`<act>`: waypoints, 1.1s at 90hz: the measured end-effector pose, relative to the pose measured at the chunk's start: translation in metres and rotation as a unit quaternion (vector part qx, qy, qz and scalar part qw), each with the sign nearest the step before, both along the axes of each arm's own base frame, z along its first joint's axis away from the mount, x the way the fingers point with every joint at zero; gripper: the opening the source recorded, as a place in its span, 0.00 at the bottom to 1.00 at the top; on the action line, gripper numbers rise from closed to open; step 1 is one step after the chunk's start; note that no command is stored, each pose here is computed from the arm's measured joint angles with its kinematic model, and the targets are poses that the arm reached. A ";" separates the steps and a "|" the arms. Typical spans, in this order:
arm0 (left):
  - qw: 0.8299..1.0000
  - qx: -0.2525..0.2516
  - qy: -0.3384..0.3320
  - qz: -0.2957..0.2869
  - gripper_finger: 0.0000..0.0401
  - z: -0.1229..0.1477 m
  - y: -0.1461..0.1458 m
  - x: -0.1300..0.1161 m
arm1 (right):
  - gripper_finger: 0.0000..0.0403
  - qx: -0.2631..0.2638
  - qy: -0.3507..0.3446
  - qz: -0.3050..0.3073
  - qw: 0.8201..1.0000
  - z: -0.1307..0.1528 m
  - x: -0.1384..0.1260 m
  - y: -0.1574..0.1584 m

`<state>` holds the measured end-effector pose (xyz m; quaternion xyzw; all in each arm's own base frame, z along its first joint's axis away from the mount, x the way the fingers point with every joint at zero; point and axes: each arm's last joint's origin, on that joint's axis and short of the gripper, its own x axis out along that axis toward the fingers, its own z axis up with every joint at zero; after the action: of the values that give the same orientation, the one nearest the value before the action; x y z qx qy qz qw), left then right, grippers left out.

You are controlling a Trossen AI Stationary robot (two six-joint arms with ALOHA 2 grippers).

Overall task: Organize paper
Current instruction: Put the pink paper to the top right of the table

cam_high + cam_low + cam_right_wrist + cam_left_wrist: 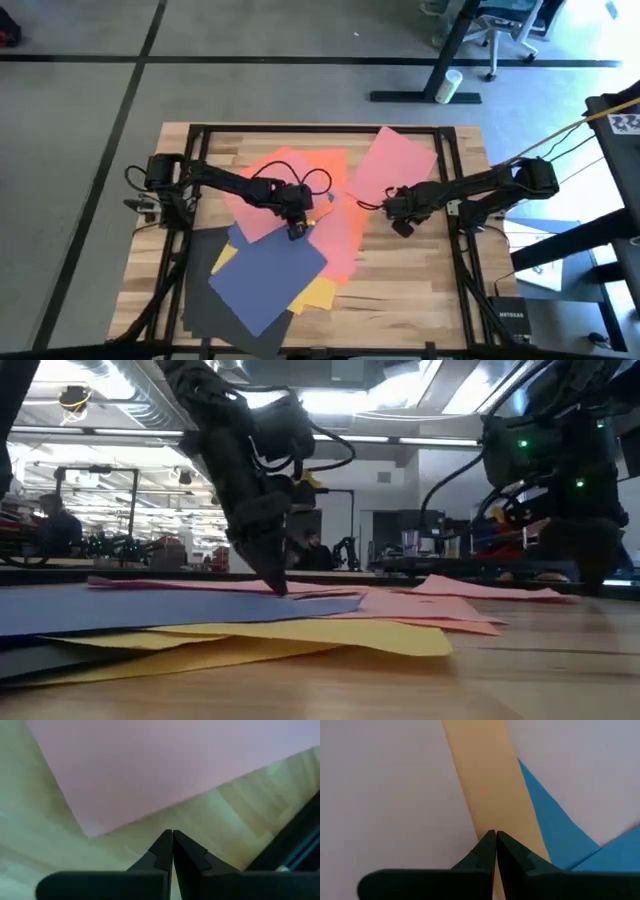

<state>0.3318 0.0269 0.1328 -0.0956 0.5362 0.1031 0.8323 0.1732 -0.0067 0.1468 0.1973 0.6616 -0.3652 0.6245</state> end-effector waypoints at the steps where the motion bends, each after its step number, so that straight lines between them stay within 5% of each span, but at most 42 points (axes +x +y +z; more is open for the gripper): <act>1: 1.000 0.000 0.001 0.000 0.00 0.001 0.000 -0.001 | 0.00 -0.001 -0.004 -0.001 1.000 0.001 0.000 0.000; 37: 0.998 0.016 0.063 0.012 0.00 0.008 0.003 -0.017 | 0.00 -0.003 -0.181 0.048 0.982 0.018 0.022 0.000; 99: 1.000 0.025 -0.008 0.017 0.00 0.047 0.003 -0.024 | 0.00 0.022 -0.111 0.074 0.991 -0.013 0.034 0.001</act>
<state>0.3080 0.0304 0.1797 -0.0841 0.5248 0.1298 0.8370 0.2075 -0.0058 0.1336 0.2005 0.6088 -0.2791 0.7150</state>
